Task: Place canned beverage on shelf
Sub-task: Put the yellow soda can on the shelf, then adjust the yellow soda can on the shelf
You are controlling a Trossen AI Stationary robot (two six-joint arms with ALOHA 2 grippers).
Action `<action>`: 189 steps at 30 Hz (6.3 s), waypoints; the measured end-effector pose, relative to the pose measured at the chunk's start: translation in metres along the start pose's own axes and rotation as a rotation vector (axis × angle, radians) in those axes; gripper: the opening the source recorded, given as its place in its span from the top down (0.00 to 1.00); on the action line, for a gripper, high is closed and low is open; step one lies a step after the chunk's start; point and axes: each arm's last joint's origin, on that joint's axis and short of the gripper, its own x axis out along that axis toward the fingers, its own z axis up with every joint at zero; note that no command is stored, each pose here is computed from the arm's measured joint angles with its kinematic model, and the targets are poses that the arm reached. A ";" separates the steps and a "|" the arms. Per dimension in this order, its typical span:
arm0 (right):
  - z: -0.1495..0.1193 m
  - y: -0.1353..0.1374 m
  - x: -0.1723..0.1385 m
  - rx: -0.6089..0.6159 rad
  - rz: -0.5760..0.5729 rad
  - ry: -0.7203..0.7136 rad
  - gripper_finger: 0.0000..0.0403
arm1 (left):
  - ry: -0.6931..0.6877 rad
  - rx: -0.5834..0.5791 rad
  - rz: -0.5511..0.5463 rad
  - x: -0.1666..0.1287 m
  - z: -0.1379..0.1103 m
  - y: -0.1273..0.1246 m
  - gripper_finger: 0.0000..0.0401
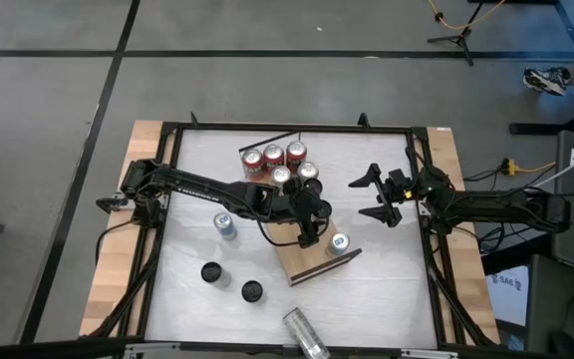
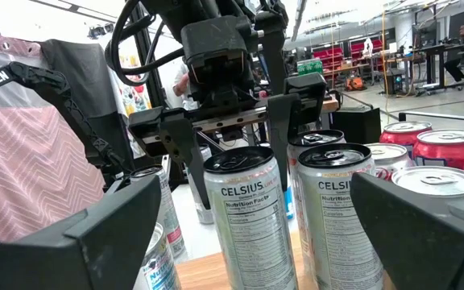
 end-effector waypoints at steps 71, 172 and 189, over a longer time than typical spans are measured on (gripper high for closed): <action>0.000 0.000 0.000 0.000 0.000 0.000 0.01 | 0.014 -0.092 0.013 -0.001 -0.001 0.002 0.31; -0.002 -0.003 0.000 0.042 -0.074 0.002 0.01 | -0.119 -0.169 0.047 -0.111 0.037 0.050 0.09; -0.003 -0.003 0.000 0.047 -0.077 0.009 0.01 | 0.110 -0.244 0.257 -0.056 0.005 0.052 0.09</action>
